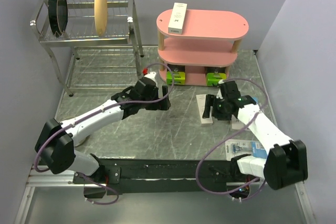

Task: Place and organize the shaving razors onto the shelf

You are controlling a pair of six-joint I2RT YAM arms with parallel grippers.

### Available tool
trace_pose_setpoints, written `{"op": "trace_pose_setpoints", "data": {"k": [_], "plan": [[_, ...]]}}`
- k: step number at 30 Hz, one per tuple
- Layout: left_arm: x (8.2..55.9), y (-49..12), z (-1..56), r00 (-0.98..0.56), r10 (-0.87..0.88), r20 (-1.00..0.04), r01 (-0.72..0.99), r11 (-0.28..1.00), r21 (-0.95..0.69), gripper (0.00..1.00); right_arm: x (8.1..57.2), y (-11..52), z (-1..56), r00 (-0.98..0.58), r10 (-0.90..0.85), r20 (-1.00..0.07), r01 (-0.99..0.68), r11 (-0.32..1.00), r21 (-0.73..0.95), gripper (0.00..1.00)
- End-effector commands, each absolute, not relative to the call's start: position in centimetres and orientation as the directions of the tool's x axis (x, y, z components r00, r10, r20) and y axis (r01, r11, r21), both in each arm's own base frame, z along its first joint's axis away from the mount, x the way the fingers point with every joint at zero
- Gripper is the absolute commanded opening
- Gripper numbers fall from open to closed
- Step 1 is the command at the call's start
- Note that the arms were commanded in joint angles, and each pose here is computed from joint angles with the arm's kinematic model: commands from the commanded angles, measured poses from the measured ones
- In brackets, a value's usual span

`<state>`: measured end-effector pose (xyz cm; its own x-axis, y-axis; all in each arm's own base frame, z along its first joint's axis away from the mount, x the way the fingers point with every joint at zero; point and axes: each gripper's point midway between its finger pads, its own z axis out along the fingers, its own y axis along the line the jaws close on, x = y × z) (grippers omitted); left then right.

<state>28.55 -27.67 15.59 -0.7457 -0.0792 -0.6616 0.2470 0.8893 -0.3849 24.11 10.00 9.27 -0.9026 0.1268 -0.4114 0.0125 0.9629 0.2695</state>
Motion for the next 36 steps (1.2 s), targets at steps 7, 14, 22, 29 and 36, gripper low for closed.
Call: {"op": "trace_pose_setpoints", "data": {"k": [7,14,22,29,36], "plan": [[33.4,-25.5,20.5,-0.626,-0.193,-0.756,0.264,0.859,-0.438,1.00,27.5,10.8,7.8,-0.902,0.030,-0.431,-0.008,0.996,0.087,0.83],[34.6,-22.7,18.9,-0.657,-0.272,-0.703,0.161,0.861,-0.483,1.00,27.4,11.0,5.3,-0.940,0.019,-0.340,0.003,0.999,0.047,0.83],[35.6,-21.3,19.3,-0.638,-0.310,-0.705,0.132,0.858,-0.497,0.99,26.6,11.1,3.7,-0.951,-0.008,-0.309,-0.022,0.999,0.043,0.73],[35.9,-20.7,19.1,-0.637,-0.331,-0.696,0.116,0.852,-0.511,0.99,27.3,11.5,3.6,-0.940,-0.083,-0.331,-0.099,0.995,0.033,0.62],[36.0,-20.5,19.4,-0.631,-0.346,-0.695,0.116,0.843,-0.526,0.99,27.3,11.9,3.5,-0.939,-0.098,-0.329,-0.118,0.992,0.043,0.75]]}}
